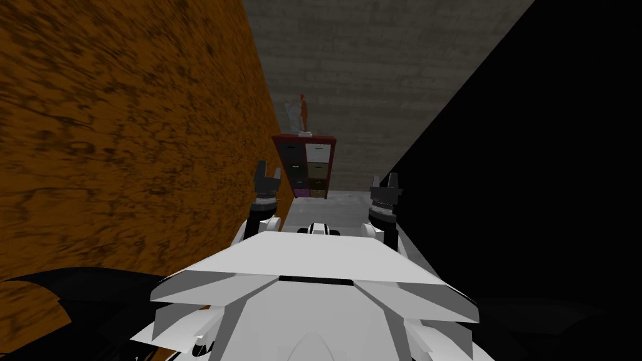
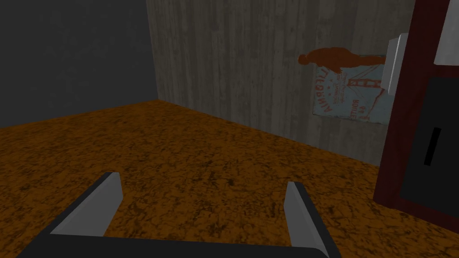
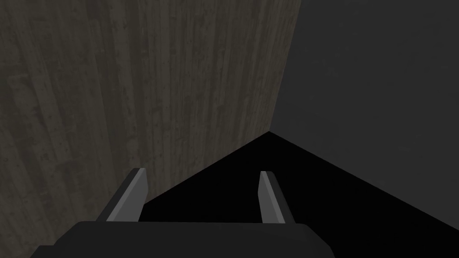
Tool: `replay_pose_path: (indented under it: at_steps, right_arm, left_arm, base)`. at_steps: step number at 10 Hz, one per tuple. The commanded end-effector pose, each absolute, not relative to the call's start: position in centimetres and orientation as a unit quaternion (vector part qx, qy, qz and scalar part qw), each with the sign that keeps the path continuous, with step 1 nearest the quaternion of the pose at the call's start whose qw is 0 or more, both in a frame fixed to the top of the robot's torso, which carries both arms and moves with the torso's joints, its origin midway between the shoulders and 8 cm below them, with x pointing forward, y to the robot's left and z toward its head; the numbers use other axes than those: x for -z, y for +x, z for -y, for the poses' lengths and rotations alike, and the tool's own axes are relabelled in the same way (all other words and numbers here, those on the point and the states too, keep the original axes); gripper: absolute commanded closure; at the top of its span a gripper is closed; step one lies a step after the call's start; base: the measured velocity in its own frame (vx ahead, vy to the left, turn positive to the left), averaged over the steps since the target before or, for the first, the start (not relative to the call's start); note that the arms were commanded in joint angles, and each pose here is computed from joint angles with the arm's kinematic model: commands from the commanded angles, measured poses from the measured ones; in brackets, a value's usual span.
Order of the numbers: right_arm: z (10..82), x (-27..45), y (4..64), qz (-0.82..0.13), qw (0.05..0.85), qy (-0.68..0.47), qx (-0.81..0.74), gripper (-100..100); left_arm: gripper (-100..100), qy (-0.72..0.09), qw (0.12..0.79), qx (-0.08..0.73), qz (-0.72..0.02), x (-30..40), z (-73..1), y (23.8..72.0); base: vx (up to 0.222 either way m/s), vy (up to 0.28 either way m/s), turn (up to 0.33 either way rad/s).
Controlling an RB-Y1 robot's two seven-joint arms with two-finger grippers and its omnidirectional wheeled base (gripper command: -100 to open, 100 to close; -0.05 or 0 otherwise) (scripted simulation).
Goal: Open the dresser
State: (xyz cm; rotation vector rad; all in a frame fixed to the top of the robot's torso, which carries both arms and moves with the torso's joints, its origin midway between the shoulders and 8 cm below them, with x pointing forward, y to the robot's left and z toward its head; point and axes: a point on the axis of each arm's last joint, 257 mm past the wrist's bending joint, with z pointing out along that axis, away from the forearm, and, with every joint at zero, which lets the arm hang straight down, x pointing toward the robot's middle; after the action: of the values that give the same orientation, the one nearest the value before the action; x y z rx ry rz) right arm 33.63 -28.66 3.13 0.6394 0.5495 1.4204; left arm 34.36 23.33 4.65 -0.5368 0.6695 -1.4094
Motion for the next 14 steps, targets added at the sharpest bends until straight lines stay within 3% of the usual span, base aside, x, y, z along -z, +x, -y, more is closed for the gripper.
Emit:
replay_pose_path:
  at_steps: [1, 14]
  right_arm:
    - [28.7, -3.1, 33.6, -0.245, 0.678, 0.285, -0.632, 0]
    - [28.7, -3.1, 33.6, -0.245, 0.678, 0.285, -0.632, 0]
  left_arm:
    - [-100, -0.232, 0.672, 0.622, -0.328, -2.7, -22.9, 35.2]
    - [-100, -0.289, 0.643, 0.58, -0.407, 9.0, -24.9, 39.8]
  base:
    - [0.093, -0.032, -0.013]
    - [0.128, -0.045, -0.014]
